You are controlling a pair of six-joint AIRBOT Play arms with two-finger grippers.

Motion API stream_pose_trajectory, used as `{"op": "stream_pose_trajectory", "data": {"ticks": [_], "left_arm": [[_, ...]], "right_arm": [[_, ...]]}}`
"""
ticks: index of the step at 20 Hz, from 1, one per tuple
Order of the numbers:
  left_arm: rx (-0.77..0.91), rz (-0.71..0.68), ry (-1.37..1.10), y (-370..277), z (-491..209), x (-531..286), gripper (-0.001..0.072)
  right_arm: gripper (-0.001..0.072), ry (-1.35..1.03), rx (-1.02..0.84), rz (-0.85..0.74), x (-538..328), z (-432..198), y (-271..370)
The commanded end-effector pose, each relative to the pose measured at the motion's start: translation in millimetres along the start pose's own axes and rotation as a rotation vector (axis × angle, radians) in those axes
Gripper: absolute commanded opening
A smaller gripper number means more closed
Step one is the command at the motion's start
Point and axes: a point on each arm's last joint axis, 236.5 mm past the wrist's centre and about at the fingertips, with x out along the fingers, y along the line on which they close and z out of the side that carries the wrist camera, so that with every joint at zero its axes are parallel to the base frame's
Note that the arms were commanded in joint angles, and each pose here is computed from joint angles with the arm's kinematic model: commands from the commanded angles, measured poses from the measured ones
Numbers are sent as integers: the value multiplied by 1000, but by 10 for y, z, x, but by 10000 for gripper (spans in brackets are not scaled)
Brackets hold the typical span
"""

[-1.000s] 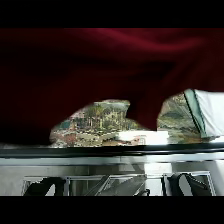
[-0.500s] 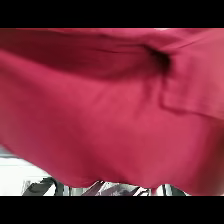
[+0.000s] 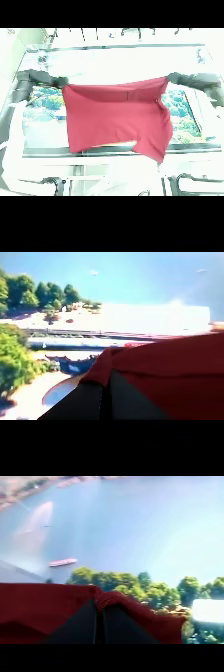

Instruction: Fold the shirts.

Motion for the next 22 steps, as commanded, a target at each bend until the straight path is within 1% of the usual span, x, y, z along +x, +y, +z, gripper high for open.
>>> {"op": "stream_pose_trajectory", "data": {"ticks": [1,5,8,10,14,16,22], "left_arm": [[8,6,88,133,-80,786,16],[-21,13,116,313,143,871,16],[-33,17,166,405,89,815,16],[-33,16,216,397,-28,789,16],[-41,15,316,409,-352,853,16],[-43,14,336,405,-428,888,16],[-63,14,348,312,-462,911,16]], "right_arm": [[18,19,46,-73,584,-183,-459],[18,-64,34,-63,774,320,-514],[18,-43,-16,-43,756,449,-461],[18,49,-53,-96,696,285,-555],[18,305,-112,-237,541,-280,-882],[18,342,-136,-274,518,-371,-968],[18,392,-102,-279,653,-625,-1089]]}}
